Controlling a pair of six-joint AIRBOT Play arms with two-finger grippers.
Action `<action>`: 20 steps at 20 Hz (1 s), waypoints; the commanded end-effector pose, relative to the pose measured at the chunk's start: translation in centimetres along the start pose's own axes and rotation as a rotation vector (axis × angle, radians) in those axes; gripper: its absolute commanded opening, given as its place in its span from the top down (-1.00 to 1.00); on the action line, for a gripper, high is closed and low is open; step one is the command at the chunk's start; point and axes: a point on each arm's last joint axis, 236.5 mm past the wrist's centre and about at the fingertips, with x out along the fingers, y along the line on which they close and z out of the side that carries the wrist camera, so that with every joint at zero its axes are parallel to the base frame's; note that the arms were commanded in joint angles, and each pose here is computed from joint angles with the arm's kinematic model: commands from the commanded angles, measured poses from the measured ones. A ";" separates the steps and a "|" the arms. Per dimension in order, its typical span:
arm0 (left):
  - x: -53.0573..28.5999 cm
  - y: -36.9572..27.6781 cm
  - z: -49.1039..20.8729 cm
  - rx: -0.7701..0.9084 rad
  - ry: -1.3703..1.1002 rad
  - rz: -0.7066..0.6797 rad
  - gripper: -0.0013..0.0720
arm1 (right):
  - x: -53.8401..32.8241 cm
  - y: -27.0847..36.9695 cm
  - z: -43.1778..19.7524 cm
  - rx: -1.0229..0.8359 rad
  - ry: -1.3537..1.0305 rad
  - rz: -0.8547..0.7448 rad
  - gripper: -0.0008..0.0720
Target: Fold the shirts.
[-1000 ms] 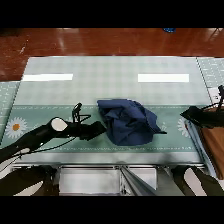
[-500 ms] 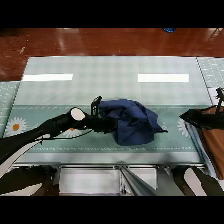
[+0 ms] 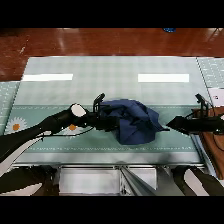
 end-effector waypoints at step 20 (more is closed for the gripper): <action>0.0 -0.1 -0.4 0.003 0.017 -0.004 0.91 | 9.4 9.0 -1.6 0.015 0.140 0.234 0.08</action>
